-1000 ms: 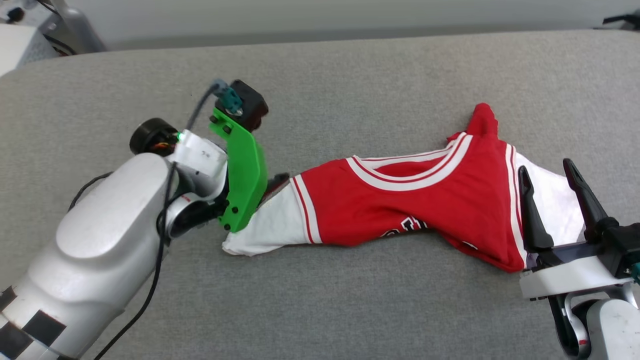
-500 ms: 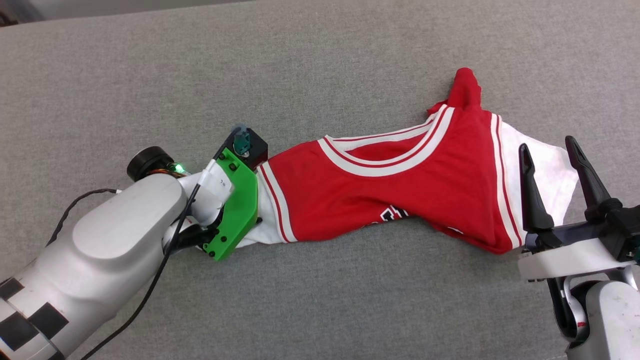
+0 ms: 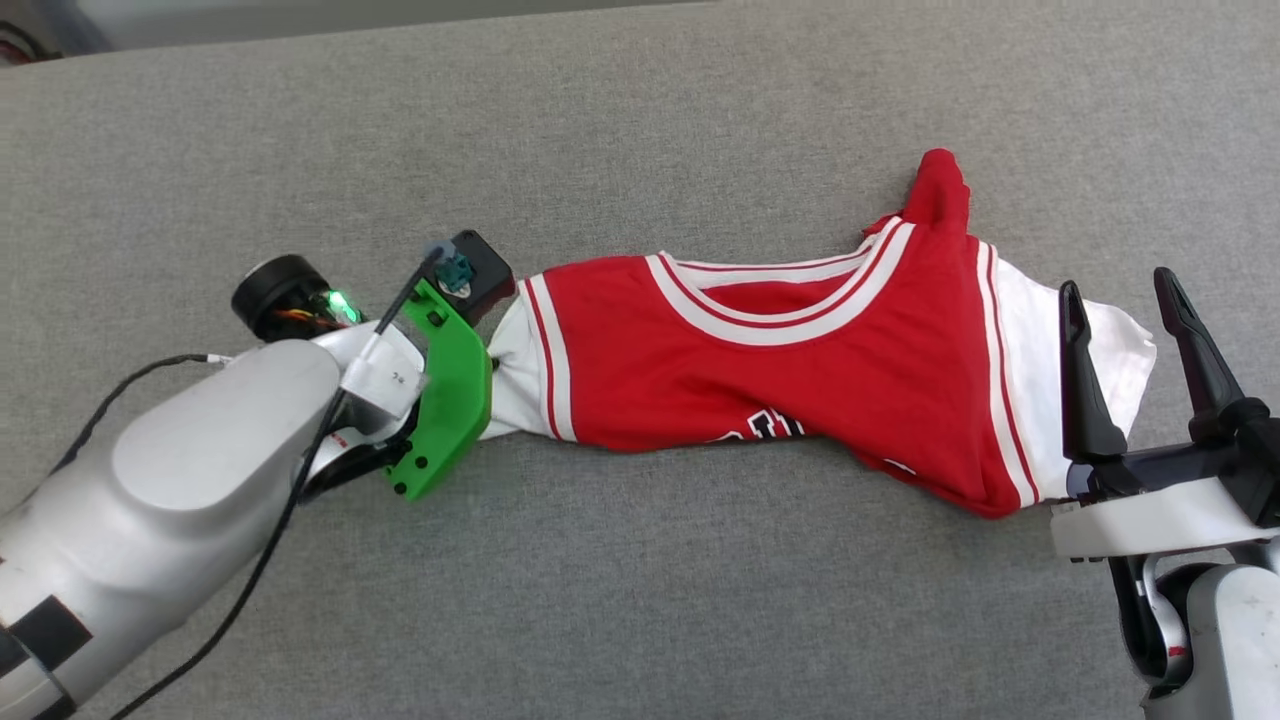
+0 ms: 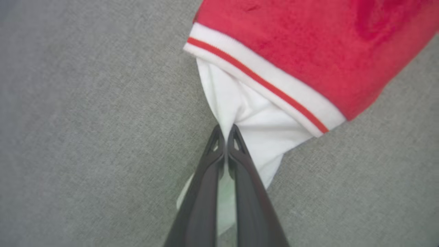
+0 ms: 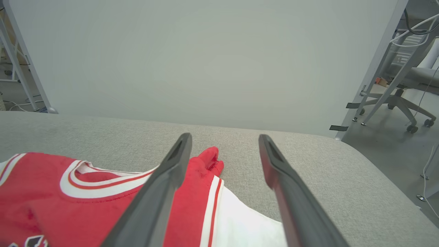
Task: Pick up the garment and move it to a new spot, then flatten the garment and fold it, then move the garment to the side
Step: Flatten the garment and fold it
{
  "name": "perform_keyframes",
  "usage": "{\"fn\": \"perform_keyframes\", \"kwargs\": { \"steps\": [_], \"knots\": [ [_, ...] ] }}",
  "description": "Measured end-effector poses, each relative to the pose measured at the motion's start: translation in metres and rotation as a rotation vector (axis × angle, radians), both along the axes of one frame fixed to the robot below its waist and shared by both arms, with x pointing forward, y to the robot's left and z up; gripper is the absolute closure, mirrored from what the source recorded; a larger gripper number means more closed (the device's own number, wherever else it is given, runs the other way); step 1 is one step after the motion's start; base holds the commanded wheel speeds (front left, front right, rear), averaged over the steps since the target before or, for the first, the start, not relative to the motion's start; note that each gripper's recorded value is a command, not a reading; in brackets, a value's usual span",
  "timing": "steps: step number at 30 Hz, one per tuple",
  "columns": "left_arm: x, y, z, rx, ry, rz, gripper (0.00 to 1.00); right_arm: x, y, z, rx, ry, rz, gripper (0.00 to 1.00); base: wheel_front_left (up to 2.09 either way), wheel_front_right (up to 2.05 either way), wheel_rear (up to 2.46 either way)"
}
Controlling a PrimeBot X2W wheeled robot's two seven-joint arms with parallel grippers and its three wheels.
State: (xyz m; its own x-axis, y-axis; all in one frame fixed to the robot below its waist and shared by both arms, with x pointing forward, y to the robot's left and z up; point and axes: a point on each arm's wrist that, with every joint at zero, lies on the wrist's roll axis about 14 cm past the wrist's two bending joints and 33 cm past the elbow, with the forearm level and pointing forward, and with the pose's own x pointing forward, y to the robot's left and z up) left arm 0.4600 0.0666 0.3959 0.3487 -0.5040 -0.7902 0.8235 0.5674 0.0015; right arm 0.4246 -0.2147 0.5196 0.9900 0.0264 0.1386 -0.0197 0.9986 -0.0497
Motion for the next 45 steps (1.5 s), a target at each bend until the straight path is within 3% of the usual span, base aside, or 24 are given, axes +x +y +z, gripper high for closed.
{"fn": "perform_keyframes", "kwargs": {
  "steps": [13,28,35,36,37,42,45],
  "knots": [
    [0.031,0.02,0.069,-0.078,-0.171,0.054,1.0,-0.006,0.0,-0.004,0.019,0.01,-0.013,0.0,0.0,0.0,0.0],
    [0.095,0.011,-0.013,-0.052,-0.086,0.195,1.0,0.008,-0.018,-0.021,0.004,0.051,-0.066,0.0,0.0,0.0,0.0],
    [0.118,0.007,-0.036,-0.07,-0.134,0.212,1.0,0.004,-0.03,-0.03,-0.01,0.081,-0.105,0.0,0.0,0.0,0.0],
    [0.119,0.006,-0.035,-0.08,-0.142,0.216,0.64,0.004,-0.031,-0.029,-0.011,0.079,-0.109,0.0,0.0,0.0,0.0],
    [0.12,0.007,-0.034,-0.085,-0.157,0.215,0.0,0.003,-0.032,-0.028,-0.011,0.077,-0.11,0.0,0.0,0.0,0.0],
    [0.126,0.009,-0.013,-0.132,-0.277,0.198,0.0,0.004,-0.031,-0.022,-0.004,0.056,-0.109,0.0,0.0,0.0,0.0],
    [0.135,0.008,0.025,-0.234,-0.392,0.216,0.0,0.003,-0.027,-0.014,0.007,0.033,-0.101,0.0,0.0,0.0,0.0]
  ]
}}
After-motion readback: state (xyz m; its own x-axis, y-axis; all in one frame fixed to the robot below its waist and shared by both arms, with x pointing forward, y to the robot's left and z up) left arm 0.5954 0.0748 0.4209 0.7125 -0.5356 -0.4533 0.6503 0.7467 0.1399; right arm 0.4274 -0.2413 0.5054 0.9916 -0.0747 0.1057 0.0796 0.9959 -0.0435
